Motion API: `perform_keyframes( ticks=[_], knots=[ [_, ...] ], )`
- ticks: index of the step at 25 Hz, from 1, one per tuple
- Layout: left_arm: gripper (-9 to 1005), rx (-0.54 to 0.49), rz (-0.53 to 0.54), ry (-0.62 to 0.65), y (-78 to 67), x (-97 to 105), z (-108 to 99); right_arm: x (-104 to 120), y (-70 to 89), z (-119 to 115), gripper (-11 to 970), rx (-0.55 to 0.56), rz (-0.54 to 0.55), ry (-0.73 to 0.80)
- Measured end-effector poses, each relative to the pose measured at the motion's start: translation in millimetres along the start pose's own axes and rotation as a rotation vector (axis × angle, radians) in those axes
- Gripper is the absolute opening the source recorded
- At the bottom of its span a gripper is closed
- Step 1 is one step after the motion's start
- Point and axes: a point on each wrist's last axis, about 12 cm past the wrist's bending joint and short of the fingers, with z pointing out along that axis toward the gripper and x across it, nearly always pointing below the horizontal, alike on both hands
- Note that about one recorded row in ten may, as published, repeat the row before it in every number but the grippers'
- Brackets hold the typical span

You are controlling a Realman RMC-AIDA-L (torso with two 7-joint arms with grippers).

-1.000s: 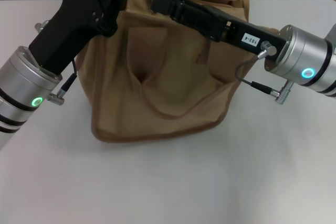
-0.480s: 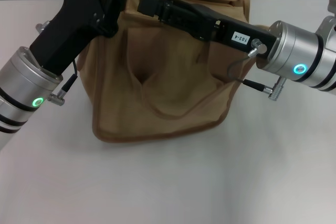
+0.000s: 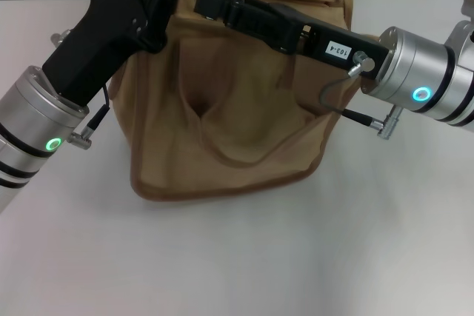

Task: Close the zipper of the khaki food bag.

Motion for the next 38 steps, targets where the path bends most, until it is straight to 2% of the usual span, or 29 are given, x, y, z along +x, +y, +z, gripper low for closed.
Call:
perform_keyframes(
  ticks=[2, 12, 17, 23, 26, 31, 38],
  knots=[
    [91, -0.001, -0.001, -0.001, -0.1, 0.1, 0.0, -0.1, 0.2, 1.1, 587, -0.003, -0.001, 0.005],
    [95, -0.001, -0.002, -0.001, -0.2, 0.2, 0.0, -0.7, -2.3, 1.1, 371, 0.017, -0.002, 0.002],
    [97, -0.002, -0.002, -0.002, -0.4, 0.3, 0.1, -0.8, -3.2, 1.7, 144, 0.023, -0.002, 0.003],
    [99, -0.004, -0.002, -0.001, -0.2, 0.6, 0.2, 0.1, -4.5, 1.0, 139, 0.036, -0.001, 0.006],
    [100, -0.006, -0.002, -0.001, -0.1, 0.6, 0.2, 1.2, -4.7, -1.0, 40, 0.042, -0.002, 0.003],
    [102, -0.008, -0.002, 0.000, 0.1, 0.8, 0.2, 2.1, -6.7, -2.4, 5, 0.063, -0.001, 0.003],
    [105, -0.015, -0.002, 0.001, 0.0, 1.0, -2.1, 4.2, -7.9, -7.9, 9, 0.084, 0.001, -0.002]
  ],
)
